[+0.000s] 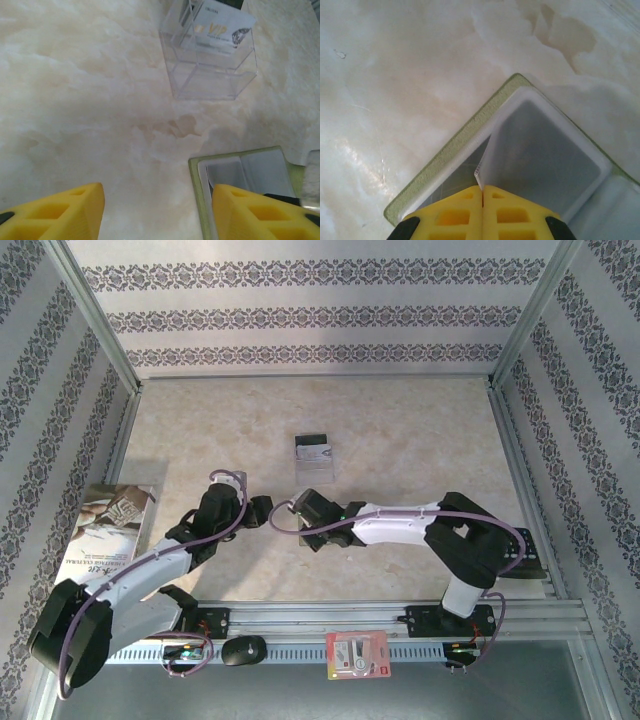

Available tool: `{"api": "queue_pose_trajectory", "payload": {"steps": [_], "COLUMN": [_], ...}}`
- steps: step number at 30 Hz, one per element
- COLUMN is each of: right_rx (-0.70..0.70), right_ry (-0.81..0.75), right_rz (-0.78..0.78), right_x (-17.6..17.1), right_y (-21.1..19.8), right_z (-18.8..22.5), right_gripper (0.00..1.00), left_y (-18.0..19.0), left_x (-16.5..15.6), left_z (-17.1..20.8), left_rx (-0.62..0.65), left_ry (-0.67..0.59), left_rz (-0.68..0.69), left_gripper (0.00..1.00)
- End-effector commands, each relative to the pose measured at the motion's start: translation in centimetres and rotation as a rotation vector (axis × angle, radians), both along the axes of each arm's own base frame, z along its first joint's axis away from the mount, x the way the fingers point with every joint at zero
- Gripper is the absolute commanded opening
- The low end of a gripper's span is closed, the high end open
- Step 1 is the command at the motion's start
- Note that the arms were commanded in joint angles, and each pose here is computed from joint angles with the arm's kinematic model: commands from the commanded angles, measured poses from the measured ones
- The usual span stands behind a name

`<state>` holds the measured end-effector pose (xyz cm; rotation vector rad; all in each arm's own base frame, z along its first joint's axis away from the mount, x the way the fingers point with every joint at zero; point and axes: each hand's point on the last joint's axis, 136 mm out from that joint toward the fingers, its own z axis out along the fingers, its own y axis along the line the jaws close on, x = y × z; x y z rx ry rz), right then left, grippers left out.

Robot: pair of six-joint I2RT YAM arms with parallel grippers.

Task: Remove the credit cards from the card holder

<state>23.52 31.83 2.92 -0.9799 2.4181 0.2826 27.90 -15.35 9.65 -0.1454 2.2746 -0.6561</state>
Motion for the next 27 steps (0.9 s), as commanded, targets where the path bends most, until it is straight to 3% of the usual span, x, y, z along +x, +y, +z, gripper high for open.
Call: {"api": "queue_pose_trajectory", "payload": {"steps": [1, 9, 17, 23, 27], "right_rx": [0.185, 0.445, 0.503, 0.516, 0.525], "right_ry": [-0.005, 0.109, 0.150, 0.151, 0.145], "right_rz": [-0.026, -0.089, -0.138, -0.161, -0.191], "right_x": [0.4, 0.3, -0.3, -0.6, -0.6], "right_y": [1.1, 0.4, -0.6, -1.4, -2.0], "right_z": [2.6, 3.8, 3.2, 3.2, 3.2], "right_gripper": [0.00, 0.00, 0.00, 0.00, 0.00], "left_y": [-1.8, -6.2, -10.1, -10.7, -10.5], "left_x": [0.3, 0.4, 0.1, -0.5, -1.0], "left_z": [0.6, -0.5, -2.7, -4.3, -4.6], "left_rx": [-0.049, -0.084, -0.060, 0.034, 0.037], "left_ry": [-0.025, -0.008, 0.049, 0.095, 0.105], "left_rz": [-0.059, -0.155, -0.252, -0.280, -0.292], "left_gripper": [0.57, 0.48, 0.27, 0.18, 0.21]}}
